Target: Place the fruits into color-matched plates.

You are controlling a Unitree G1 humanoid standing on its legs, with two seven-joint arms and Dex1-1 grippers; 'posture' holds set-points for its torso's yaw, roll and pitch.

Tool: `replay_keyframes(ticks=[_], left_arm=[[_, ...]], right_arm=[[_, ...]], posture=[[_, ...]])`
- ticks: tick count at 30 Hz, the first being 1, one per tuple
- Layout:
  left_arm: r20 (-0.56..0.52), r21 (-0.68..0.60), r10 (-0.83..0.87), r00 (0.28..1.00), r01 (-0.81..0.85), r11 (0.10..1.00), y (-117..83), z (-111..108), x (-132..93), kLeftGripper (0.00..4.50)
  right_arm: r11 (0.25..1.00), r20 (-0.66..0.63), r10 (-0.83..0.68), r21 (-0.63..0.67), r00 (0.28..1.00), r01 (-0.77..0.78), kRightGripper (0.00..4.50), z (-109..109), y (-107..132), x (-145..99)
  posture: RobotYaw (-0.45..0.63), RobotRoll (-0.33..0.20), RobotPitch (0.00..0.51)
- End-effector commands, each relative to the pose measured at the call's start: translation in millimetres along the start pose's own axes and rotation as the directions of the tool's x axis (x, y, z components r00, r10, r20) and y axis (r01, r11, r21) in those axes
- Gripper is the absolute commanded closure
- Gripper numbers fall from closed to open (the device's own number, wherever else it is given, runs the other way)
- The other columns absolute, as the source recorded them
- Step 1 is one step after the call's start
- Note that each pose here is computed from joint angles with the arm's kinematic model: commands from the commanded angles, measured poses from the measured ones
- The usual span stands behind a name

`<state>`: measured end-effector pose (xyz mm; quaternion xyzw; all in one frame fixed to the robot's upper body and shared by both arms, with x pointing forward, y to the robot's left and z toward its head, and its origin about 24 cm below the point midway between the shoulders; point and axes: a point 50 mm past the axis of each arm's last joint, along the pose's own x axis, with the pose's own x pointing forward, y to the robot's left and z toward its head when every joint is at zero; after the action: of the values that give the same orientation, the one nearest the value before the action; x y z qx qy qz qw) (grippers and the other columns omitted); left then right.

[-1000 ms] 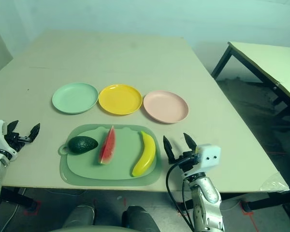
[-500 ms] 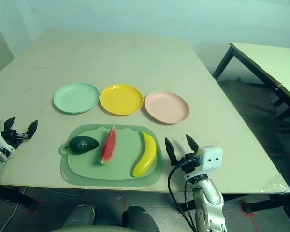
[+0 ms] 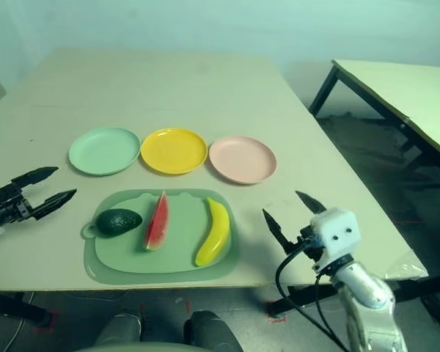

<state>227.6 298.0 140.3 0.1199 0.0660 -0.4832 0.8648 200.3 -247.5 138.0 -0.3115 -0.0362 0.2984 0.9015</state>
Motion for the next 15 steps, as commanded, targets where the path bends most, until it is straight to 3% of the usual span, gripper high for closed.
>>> replay_keyframes(ticks=[1, 4, 6, 8, 12, 15], left_arm=[[-0.037, 0.028, -0.166, 0.985, 0.167, 0.986, -11.4, 5.2, 4.5, 0.00], [-0.046, 0.041, -0.238, 0.970, 0.240, 0.970, -16.1, 6.4, 9.3, 0.00], [-0.045, 0.054, -0.255, 0.966, 0.257, 0.965, -15.5, 7.6, 12.1, 0.00], [-0.046, 0.063, -0.261, 0.964, 0.263, 0.963, -14.4, 8.7, 14.0, 0.00], [-0.059, 0.086, -0.257, 0.965, 0.262, 0.961, -11.7, 10.6, 14.4, 0.00], [-0.069, 0.090, -0.242, 0.968, 0.248, 0.965, -11.5, 8.9, 10.9, 0.00]], right_arm=[[0.970, 0.017, 0.232, -0.078, 0.972, -0.231, 0.03, 28.9, -0.3, 15.8], [0.887, -0.028, 0.409, -0.220, 0.912, -0.405, 0.03, 49.1, 1.0, 32.4], [0.777, -0.095, 0.520, -0.360, 0.849, -0.516, 0.03, 59.7, 3.1, 46.0], [0.695, -0.161, 0.576, -0.419, 0.801, -0.584, 0.03, 63.1, 2.1, 53.1], [0.402, -0.347, 0.661, -0.585, 0.665, -0.704, 0.03, 69.1, -5.9, 62.7], [0.266, -0.431, 0.681, -0.608, 0.592, -0.748, 0.03, 70.5, -11.3, 66.4]], posture=[[0.02, 0.000, 0.069], [0.01, 0.000, 0.068], [0.01, 0.000, 0.066], [0.01, 0.000, 0.065], [0.01, 0.000, 0.058], [0.02, 0.000, 0.056]])
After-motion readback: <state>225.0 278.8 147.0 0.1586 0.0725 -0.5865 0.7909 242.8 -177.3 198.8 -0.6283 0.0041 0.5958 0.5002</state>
